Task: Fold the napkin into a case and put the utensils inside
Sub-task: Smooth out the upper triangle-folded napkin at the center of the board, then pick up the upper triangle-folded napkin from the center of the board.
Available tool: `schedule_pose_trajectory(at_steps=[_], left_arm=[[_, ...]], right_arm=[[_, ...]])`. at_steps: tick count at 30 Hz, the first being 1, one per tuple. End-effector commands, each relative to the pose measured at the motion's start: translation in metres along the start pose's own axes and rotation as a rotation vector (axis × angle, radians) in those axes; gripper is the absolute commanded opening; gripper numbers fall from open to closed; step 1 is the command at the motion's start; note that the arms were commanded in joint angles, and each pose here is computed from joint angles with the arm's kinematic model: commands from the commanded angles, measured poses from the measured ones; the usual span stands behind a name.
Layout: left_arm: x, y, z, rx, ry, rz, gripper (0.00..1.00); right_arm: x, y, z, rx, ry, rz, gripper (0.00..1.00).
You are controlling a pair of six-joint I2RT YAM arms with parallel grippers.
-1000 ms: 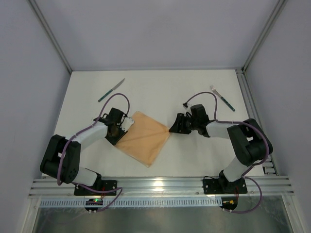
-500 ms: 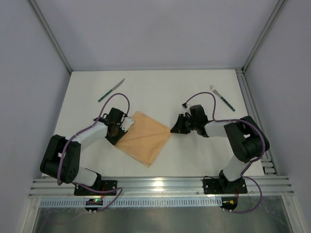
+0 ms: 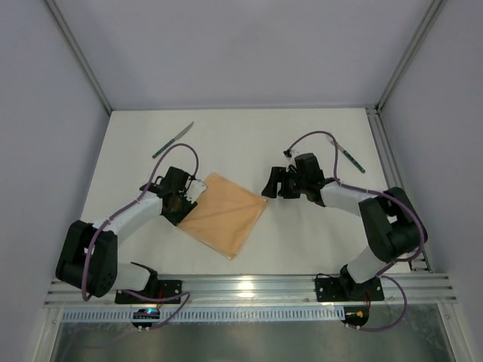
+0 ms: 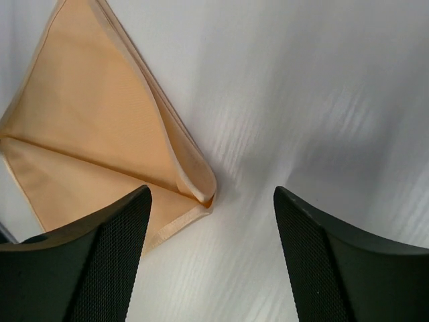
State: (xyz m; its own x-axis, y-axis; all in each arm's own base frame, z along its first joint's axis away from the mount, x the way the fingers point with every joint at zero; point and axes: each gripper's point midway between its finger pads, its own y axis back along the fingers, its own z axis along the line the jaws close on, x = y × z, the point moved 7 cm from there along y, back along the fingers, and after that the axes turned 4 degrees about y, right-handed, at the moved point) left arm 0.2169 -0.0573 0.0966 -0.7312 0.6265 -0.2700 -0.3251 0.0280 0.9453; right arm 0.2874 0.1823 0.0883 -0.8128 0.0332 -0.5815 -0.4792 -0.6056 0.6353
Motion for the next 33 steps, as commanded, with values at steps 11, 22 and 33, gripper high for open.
schedule_pose_trajectory(at_steps=[11,22,33], left_arm=[[0.002,0.031,0.018,-0.158,0.050,-0.058,0.47],[0.012,0.040,0.033,-0.157,0.189,-0.097,0.48],[0.008,0.043,0.028,-0.104,0.180,-0.125,0.49]], right_arm=[[0.078,0.049,0.156,-0.221,1.109,0.051,0.80],[0.154,0.017,0.185,-0.393,1.511,0.207,0.79],[0.162,-0.004,0.170,-0.304,1.532,0.273,0.64]])
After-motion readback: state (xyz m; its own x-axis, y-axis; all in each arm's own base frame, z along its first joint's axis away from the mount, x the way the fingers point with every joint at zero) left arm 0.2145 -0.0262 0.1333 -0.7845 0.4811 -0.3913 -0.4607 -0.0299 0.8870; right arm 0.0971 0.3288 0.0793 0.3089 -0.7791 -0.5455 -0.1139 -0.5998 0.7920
